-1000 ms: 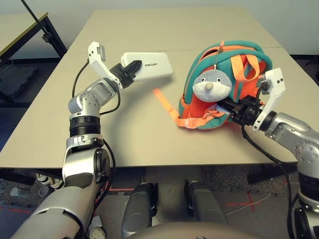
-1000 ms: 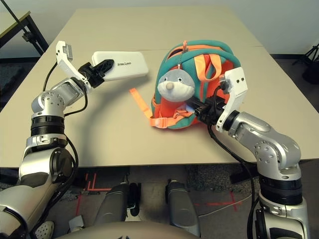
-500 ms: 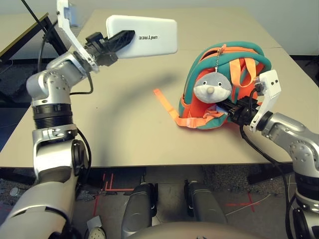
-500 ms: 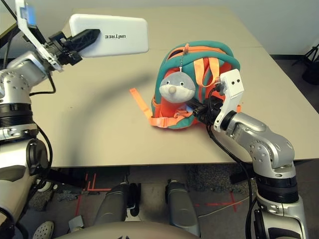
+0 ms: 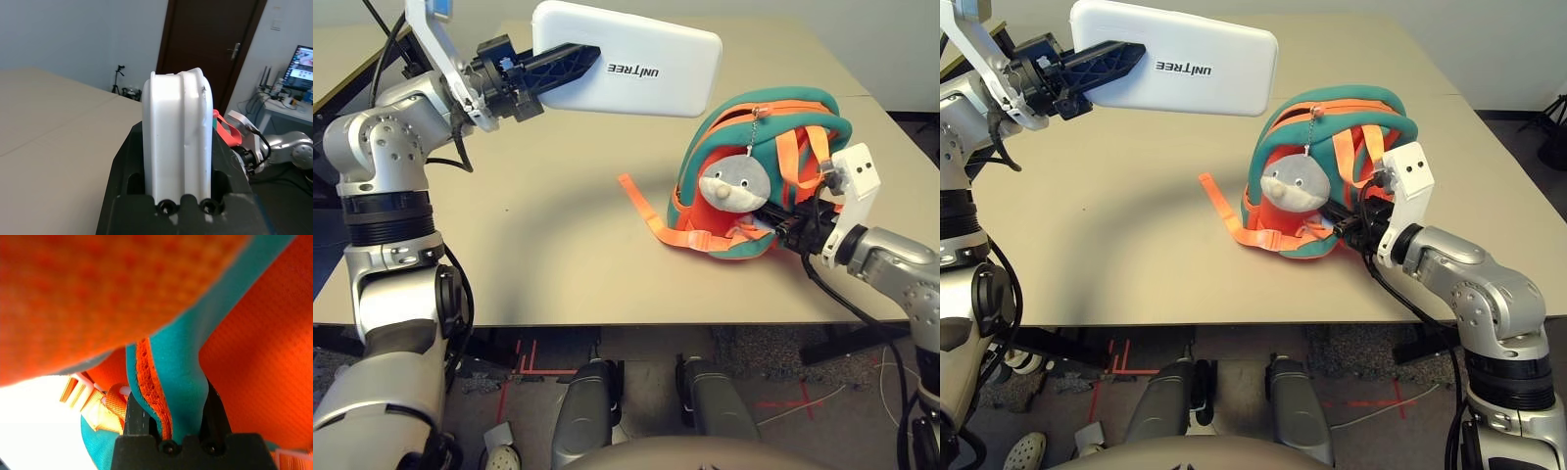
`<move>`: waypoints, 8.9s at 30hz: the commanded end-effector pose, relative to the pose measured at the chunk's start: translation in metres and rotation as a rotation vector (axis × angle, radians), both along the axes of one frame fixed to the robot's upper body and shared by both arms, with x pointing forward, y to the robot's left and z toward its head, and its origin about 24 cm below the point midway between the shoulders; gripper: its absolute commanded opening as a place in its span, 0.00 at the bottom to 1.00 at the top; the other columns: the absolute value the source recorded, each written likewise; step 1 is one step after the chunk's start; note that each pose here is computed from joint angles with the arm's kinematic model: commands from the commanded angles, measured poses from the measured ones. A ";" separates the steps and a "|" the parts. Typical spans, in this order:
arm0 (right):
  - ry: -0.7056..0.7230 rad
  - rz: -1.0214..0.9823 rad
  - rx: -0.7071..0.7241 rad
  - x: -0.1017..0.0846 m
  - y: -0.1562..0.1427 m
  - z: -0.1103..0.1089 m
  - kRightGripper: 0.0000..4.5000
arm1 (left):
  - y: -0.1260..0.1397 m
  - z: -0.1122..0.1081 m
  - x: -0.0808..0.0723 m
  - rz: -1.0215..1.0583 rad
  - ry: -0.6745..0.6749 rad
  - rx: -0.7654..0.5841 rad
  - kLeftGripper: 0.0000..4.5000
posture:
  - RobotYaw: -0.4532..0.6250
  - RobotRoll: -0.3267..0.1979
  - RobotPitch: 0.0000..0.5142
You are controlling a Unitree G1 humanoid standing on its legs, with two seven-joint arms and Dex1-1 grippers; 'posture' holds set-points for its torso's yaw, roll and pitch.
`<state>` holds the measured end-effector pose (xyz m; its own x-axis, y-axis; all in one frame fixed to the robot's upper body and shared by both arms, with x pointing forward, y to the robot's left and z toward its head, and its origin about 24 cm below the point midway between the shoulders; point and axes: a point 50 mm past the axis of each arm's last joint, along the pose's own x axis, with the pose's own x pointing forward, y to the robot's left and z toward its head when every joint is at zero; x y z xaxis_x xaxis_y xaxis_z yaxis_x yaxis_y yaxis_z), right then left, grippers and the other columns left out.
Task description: Put the pencil case into the backpack and zip it.
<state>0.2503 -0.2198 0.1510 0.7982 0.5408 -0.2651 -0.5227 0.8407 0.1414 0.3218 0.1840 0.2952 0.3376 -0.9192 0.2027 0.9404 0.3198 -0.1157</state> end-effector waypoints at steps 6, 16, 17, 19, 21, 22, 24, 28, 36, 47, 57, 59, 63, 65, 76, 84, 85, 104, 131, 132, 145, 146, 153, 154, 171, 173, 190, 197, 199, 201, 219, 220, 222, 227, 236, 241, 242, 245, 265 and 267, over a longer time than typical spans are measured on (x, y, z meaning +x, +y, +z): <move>0.043 -0.050 -0.001 -0.001 -0.020 0.004 0.05 | -0.006 0.001 -0.006 -0.091 -0.014 0.029 0.28 | 0.22 0.62 0.22; 0.032 -0.016 0.034 0.001 -0.017 0.013 0.05 | -0.015 -0.013 -0.006 -0.128 0.003 0.096 0.28 | 0.23 0.62 0.21; 0.032 -0.014 0.038 0.001 -0.017 0.014 0.05 | -0.015 -0.014 -0.006 -0.123 0.001 0.105 0.28 | 0.23 0.62 0.21; 0.032 -0.007 0.051 0.000 -0.017 0.014 0.05 | -0.016 -0.016 -0.004 -0.112 -0.004 0.130 0.28 | 0.23 0.62 0.21; 0.029 -0.001 0.072 0.000 -0.017 0.016 0.05 | -0.018 -0.019 -0.003 -0.111 -0.008 0.152 0.28 | 0.23 0.62 0.21; 0.028 0.002 0.084 0.000 -0.017 0.017 0.05 | -0.019 -0.021 -0.003 -0.112 -0.011 0.164 0.28 | 0.23 0.62 0.21; 0.026 0.011 0.104 0.000 -0.017 0.019 0.05 | -0.022 -0.024 -0.002 -0.107 -0.020 0.201 0.28 | 0.23 0.62 0.21; 0.028 0.043 0.134 -0.001 -0.014 0.022 0.05 | -0.029 -0.026 0.000 -0.107 -0.040 0.238 0.28 | 0.22 0.62 0.21; 0.024 0.106 0.188 -0.004 -0.005 0.023 0.05 | -0.049 -0.034 0.003 -0.133 -0.069 0.273 0.28 | 0.22 0.62 0.21; 0.020 0.144 0.210 -0.002 0.004 0.023 0.05 | -0.073 -0.049 0.005 -0.194 -0.066 0.280 0.28 | 0.23 0.62 0.20; 0.020 0.167 0.214 0.002 0.009 0.022 0.05 | -0.113 -0.075 0.017 -0.204 -0.076 0.342 0.28 | 0.24 0.62 0.19; 0.020 0.172 0.215 0.002 0.010 0.022 0.05 | -0.122 -0.081 0.021 -0.170 -0.079 0.349 0.28 | 0.24 0.62 0.19; 0.019 0.174 0.215 0.002 0.010 0.022 0.05 | -0.131 -0.092 0.026 -0.115 -0.075 0.338 0.28 | 0.24 0.62 0.17; 0.018 0.176 0.215 0.002 0.010 0.022 0.05 | -0.131 -0.096 0.029 -0.086 -0.072 0.332 0.28 | 0.24 0.62 0.17; 0.022 0.179 0.211 0.002 0.011 0.019 0.05 | -0.090 -0.064 0.027 -0.015 -0.074 0.241 1.00 | 0.24 0.62 0.18; 0.032 0.183 0.213 0.002 0.013 0.016 0.05 | -0.066 -0.054 0.020 0.052 -0.078 0.237 1.00 | 0.25 0.62 0.21; 0.033 0.184 0.213 0.002 0.013 0.016 0.05 | -0.065 -0.054 0.019 0.054 -0.072 0.236 1.00 | 0.25 0.62 0.21; 0.041 0.181 0.204 0.003 0.014 0.014 0.05 | -0.069 -0.060 0.012 0.022 -0.032 0.224 1.00 | 0.24 0.62 0.21; 0.043 0.185 0.194 0.004 0.016 0.011 0.05 | -0.073 -0.063 0.013 0.016 -0.033 0.241 1.00 | 0.24 0.62 0.21; 0.043 0.185 0.194 0.004 0.016 0.011 0.05 | -0.073 -0.063 0.013 0.014 -0.035 0.242 1.00 | 0.24 0.62 0.21; 0.046 0.186 0.193 0.003 0.016 0.009 0.05 | -0.072 -0.064 0.012 0.003 -0.016 0.212 0.07 | 0.24 0.62 0.21; 0.046 0.185 0.193 0.003 0.016 0.009 0.05 | -0.072 -0.065 0.012 0.001 -0.013 0.214 0.01 | 0.24 0.62 0.21; 0.046 0.180 0.193 0.003 0.015 0.007 0.05 | -0.077 -0.076 0.012 -0.012 0.021 0.236 0.00 | 0.24 0.62 0.21; 0.046 0.179 0.193 0.003 0.015 0.007 0.05 | -0.079 -0.078 0.012 -0.020 0.029 0.235 0.00 | 0.24 0.62 0.21; 0.038 0.180 0.195 0.004 0.017 0.008 0.05 | -0.146 -0.128 0.032 -0.065 0.111 0.307 0.00 | 0.22 0.62 0.20; 0.036 0.176 0.196 0.003 0.017 0.008 0.05 | -0.144 -0.121 0.031 -0.078 0.092 0.272 0.00 | 0.22 0.62 0.20; 0.044 0.180 0.201 0.005 0.020 0.005 0.05 | -0.055 -0.050 0.007 -0.034 -0.056 0.250 0.57 | 0.24 0.62 0.20; 0.049 0.186 0.198 0.007 0.020 0.004 0.05 | -0.062 -0.041 -0.016 -0.153 -0.086 0.295 1.00 | 0.25 0.62 0.18; 0.050 0.186 0.198 0.007 0.020 0.004 0.05 | -0.067 -0.041 -0.020 -0.185 -0.083 0.293 1.00 | 0.25 0.62 0.18; 0.050 0.187 0.198 0.008 0.020 0.004 0.05 | -0.074 -0.044 -0.021 -0.205 -0.079 0.295 1.00 | 0.25 0.62 0.18; 0.050 0.174 0.201 0.007 0.019 0.001 0.05 | -0.128 -0.071 -0.014 -0.292 -0.109 0.330 1.00 | 0.23 0.62 0.16; 0.050 0.174 0.201 0.007 0.019 0.001 0.05 | -0.130 -0.072 -0.013 -0.293 -0.111 0.332 1.00 | 0.23 0.62 0.16; 0.050 0.173 0.202 0.007 0.019 0.001 0.05 | -0.133 -0.074 -0.012 -0.295 -0.110 0.333 1.00 | 0.22 0.62 0.17; 0.051 0.171 0.202 0.006 0.019 0.000 0.05 | -0.136 -0.078 -0.011 -0.298 -0.098 0.338 1.00 | 0.22 0.62 0.17; 0.056 0.170 0.205 0.006 0.019 -0.002 0.05 | -0.135 -0.083 -0.012 -0.292 -0.076 0.347 0.64 | 0.23 0.62 0.18; 0.057 0.172 0.208 0.007 0.020 -0.003 0.05 | -0.134 -0.084 -0.012 -0.289 -0.070 0.350 0.64 | 0.23 0.62 0.18; 0.058 0.172 0.208 0.007 0.020 -0.003 0.05 | -0.134 -0.084 -0.012 -0.289 -0.070 0.351 0.64 | 0.23 0.62 0.18; 0.059 0.172 0.209 0.007 0.021 -0.004 0.05 | -0.133 -0.081 -0.013 -0.292 -0.069 0.348 0.64 | 0.23 0.62 0.19; 0.057 0.164 0.209 0.008 0.021 -0.004 0.05 | -0.135 -0.083 -0.018 -0.318 -0.061 0.353 0.96 | 0.23 0.62 0.19; 0.057 0.164 0.208 0.008 0.021 -0.004 0.05 | -0.135 -0.084 -0.017 -0.312 -0.049 0.352 0.86 | 0.23 0.62 0.19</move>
<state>0.2590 -0.2017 0.1542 0.6979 0.7021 -0.1415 -0.6394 0.6997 0.3185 0.3075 0.0509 0.2161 0.0434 -0.9927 -0.1126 0.9990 0.0422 0.0125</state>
